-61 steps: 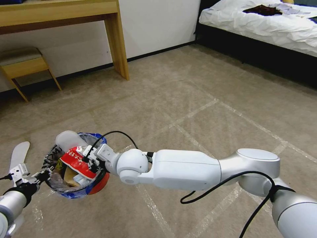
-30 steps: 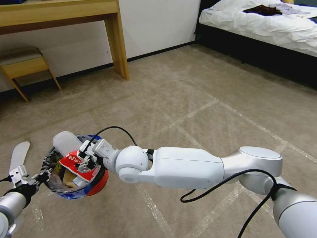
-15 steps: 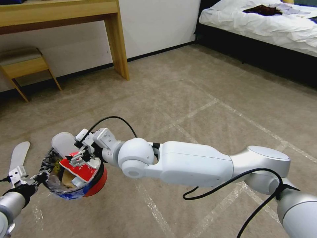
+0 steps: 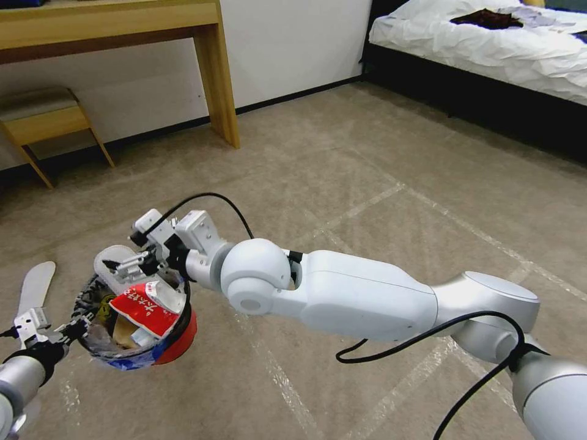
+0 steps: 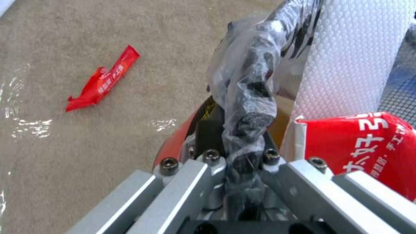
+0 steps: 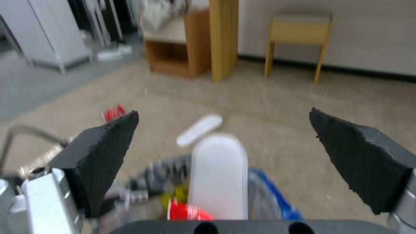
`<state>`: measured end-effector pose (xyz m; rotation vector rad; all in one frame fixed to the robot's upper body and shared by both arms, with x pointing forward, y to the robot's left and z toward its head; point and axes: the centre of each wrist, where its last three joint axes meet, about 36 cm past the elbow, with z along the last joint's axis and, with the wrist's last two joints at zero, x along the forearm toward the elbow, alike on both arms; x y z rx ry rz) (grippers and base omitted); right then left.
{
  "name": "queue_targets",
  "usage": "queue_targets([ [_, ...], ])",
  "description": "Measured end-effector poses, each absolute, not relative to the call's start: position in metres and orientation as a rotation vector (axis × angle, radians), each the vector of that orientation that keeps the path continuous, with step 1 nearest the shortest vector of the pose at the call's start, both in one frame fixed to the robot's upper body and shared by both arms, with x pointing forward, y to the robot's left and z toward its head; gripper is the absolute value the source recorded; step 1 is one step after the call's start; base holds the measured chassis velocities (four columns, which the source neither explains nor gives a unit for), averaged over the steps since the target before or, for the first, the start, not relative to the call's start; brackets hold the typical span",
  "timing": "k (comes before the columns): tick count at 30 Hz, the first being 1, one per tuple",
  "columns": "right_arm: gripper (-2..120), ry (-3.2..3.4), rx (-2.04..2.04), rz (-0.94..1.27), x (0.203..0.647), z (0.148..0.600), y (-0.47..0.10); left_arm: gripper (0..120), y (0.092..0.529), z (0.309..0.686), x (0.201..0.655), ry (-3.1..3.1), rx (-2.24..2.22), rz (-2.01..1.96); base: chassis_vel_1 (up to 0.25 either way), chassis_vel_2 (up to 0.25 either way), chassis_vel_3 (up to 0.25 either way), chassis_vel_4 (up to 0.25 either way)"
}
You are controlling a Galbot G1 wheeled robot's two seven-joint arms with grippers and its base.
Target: Pick up the trash bin and place the garbage on the floor into it.
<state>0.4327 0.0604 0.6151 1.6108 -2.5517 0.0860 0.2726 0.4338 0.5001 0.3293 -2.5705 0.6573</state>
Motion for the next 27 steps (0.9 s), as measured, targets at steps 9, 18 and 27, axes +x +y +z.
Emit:
queue_targets([
  [9,100,-2.709,1.678,-0.254,0.447,0.624,0.036,0,0.434,0.499,0.270,-2.570,0.348,0.644,0.000,0.000,0.000,0.000],
  [18,100,-3.063,1.424,-0.548,0.492,0.648,-0.051,0,0.429,0.509,0.260,-2.598,0.353,0.642,0.000,0.000,0.000,0.000],
  [27,100,-3.369,0.905,-0.589,0.504,0.629,-0.172,0,0.422,0.507,0.253,-2.593,0.371,0.632,0.000,0.000,0.000,0.000],
])
